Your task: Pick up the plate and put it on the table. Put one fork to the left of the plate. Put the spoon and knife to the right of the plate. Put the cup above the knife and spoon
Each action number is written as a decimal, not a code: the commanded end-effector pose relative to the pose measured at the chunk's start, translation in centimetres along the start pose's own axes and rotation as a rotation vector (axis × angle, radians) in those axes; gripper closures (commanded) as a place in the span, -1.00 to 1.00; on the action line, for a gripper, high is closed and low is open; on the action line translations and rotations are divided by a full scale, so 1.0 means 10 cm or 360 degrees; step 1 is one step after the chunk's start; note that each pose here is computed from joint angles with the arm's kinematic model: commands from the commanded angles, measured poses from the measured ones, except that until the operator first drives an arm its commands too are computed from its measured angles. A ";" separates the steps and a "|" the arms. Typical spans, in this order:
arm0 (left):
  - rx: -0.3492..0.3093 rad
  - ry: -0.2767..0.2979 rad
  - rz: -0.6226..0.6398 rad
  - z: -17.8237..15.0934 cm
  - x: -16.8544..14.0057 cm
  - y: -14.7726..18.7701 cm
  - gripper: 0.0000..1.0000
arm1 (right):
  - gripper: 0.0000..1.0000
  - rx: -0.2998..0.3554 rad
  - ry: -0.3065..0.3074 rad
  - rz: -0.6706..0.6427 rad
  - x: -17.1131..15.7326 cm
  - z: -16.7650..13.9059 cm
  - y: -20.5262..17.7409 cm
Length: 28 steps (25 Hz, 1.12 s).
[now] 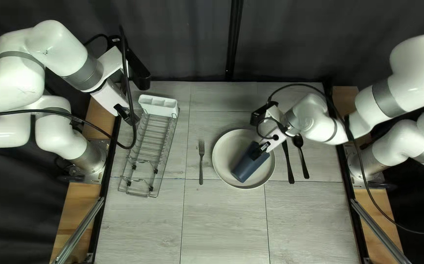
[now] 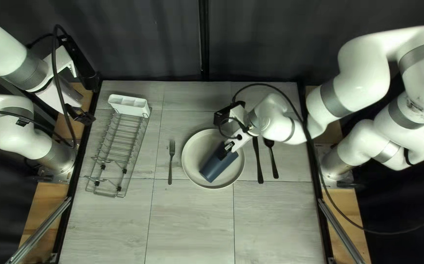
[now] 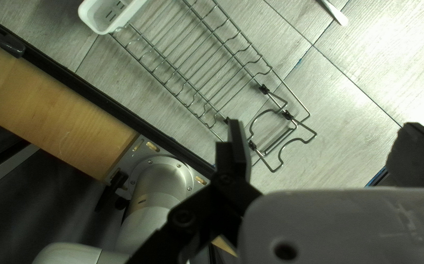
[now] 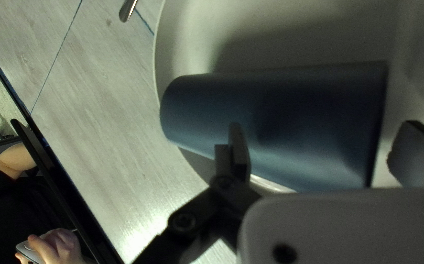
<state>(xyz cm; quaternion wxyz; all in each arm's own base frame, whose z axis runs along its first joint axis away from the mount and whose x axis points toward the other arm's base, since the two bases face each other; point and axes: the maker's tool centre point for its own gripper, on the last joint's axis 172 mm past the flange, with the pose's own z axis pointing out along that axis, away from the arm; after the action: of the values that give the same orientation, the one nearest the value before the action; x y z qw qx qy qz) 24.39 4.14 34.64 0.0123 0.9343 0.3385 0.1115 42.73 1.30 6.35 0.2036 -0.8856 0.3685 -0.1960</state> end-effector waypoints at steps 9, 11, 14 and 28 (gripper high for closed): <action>0.0000 0.0000 0.0000 0.00 0.00 0.00 -1.00 | 1.00 0.0051 0.0108 -0.0127 -0.10 -0.80 -0.82; 0.0000 0.0000 0.0000 0.00 0.00 0.00 -1.00 | 1.00 0.0051 0.0108 -0.0127 -0.10 -0.80 -0.82; 0.0000 0.0000 0.0000 0.00 0.00 0.00 -1.00 | 1.00 0.0051 0.0108 -0.0127 -0.10 -0.80 -0.82; 0.0000 0.0000 0.0000 0.00 0.00 0.00 -1.00 | 1.00 0.0051 0.0108 -0.0127 -0.10 -0.80 -0.82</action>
<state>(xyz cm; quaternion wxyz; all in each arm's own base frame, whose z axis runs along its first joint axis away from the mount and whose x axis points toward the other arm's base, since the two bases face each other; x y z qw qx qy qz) 24.39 4.14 34.64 0.0123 0.9343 0.3385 0.1115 42.83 5.59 17.06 0.1972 -0.8890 0.3365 -0.2398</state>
